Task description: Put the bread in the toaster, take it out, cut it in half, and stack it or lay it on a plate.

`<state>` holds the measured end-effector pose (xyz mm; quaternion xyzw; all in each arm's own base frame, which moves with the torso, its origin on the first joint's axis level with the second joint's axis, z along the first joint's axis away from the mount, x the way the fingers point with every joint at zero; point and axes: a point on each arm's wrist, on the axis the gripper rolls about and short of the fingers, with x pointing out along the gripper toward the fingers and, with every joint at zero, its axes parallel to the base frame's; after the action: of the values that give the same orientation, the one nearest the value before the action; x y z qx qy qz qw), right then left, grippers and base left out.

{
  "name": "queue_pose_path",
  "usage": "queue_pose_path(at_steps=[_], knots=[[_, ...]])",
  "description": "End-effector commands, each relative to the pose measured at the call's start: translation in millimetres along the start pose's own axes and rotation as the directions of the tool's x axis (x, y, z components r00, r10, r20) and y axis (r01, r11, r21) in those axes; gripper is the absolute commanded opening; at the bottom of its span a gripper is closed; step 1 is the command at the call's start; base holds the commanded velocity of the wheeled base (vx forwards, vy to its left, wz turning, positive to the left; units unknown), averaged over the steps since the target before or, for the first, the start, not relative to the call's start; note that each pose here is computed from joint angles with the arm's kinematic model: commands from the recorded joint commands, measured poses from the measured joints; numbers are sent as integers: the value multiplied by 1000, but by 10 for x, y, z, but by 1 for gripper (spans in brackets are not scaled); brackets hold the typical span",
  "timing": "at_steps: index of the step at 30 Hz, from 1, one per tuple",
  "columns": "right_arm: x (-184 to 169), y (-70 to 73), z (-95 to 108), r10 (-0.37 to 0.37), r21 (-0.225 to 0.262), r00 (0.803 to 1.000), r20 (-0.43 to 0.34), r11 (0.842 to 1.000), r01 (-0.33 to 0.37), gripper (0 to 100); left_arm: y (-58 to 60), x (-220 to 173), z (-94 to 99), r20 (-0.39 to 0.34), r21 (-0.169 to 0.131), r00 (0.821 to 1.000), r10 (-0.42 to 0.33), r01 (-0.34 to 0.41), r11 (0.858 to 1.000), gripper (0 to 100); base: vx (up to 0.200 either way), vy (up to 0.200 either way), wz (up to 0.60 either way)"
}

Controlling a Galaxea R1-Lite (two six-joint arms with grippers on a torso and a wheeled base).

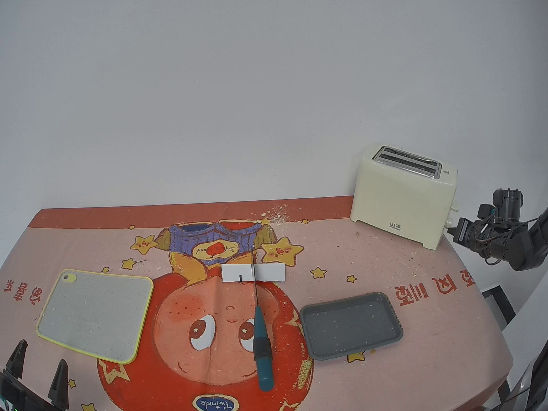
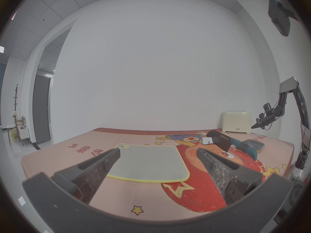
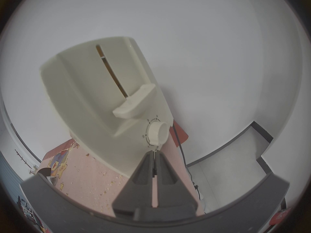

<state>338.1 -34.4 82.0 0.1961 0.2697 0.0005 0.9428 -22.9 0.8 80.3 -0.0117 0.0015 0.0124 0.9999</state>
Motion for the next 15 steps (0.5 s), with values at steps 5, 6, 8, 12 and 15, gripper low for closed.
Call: queue_pose_path(at_steps=[5,6,8,12,15], knots=[[-14,28,79,7,-5,1000,29,1000,-7,0,1,7,-51,-9,-1,1000,0,0,1000,100,0,0,0],[-8,30,90,8,-6,999,34,1000,-8,0,1,7,-51,-9,-1,1000,0,0,1000,100,0,0,0],[-3,32,98,9,-6,999,35,1000,-8,0,1,7,-51,-9,-1,1000,0,0,1000,100,0,0,0],[11,32,90,9,-6,999,32,1000,-9,0,1,7,-51,-9,-1,1000,0,0,1000,100,0,0,0],[19,29,88,7,-6,1000,31,1000,-7,0,1,7,-51,-9,-1,1000,0,0,1000,100,0,0,0]])
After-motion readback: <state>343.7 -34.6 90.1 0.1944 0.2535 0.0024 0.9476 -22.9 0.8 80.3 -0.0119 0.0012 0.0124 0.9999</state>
